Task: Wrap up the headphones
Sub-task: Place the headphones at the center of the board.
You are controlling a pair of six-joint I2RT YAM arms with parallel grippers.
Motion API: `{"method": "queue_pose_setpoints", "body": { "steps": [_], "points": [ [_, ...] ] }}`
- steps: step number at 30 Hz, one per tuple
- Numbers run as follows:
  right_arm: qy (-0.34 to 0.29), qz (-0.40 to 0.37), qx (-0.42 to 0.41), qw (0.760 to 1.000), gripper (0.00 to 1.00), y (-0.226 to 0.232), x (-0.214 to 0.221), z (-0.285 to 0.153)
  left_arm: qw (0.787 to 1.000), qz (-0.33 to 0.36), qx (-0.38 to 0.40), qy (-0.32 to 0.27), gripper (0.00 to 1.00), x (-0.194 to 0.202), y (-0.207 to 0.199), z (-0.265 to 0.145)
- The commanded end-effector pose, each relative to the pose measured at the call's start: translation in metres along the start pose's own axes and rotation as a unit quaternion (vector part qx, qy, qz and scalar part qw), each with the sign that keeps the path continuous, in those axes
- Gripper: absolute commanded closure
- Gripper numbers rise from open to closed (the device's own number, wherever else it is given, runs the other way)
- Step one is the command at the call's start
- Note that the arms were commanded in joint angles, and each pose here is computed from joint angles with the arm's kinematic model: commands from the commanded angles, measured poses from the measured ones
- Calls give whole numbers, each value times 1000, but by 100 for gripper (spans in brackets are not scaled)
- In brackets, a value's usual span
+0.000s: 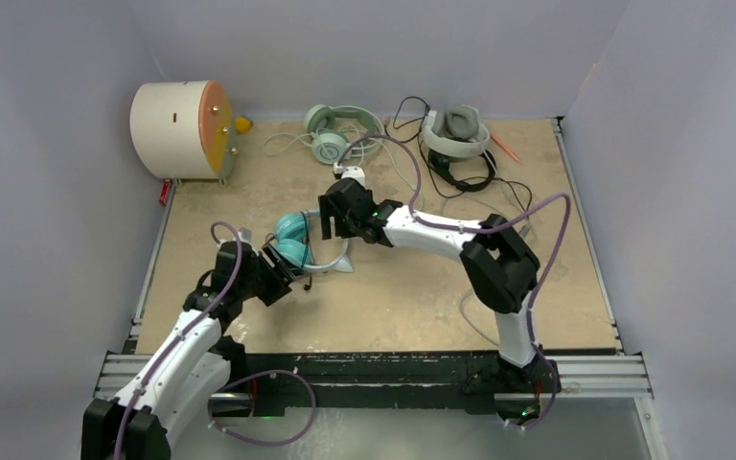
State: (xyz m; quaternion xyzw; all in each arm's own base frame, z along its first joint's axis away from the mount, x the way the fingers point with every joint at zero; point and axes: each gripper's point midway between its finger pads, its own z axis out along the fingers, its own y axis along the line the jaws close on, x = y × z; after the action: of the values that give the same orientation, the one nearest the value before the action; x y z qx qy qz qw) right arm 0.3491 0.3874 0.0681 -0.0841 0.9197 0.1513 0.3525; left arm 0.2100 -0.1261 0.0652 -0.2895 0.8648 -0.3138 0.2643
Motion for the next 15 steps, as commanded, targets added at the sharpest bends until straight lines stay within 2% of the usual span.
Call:
{"method": "queue_pose_setpoints", "body": {
  "steps": [1,3,5,7,8,10,15],
  "points": [
    [-47,-30,-34,998,17,4,-35,-42,1000,14,-14,9,43,-2,-16,-26],
    [-49,-36,-37,997,17,-1,-36,-53,1000,27,-12,-9,48,-13,-30,-39],
    [-52,-41,-34,997,18,-11,-31,-61,998,51,18,-8,63,-16,-48,-47],
    [-62,-36,-28,997,19,-22,-32,-72,995,74,69,15,93,-9,-71,-49],
    [-68,-34,-22,997,19,-29,-32,-78,993,79,87,35,100,-3,-79,-45],
    [-83,-31,-6,996,19,-43,-36,-90,988,93,110,63,100,10,-96,-36],
    [-108,-37,52,992,19,-82,-43,-121,974,174,118,86,100,44,-141,-1]
  ]
}}
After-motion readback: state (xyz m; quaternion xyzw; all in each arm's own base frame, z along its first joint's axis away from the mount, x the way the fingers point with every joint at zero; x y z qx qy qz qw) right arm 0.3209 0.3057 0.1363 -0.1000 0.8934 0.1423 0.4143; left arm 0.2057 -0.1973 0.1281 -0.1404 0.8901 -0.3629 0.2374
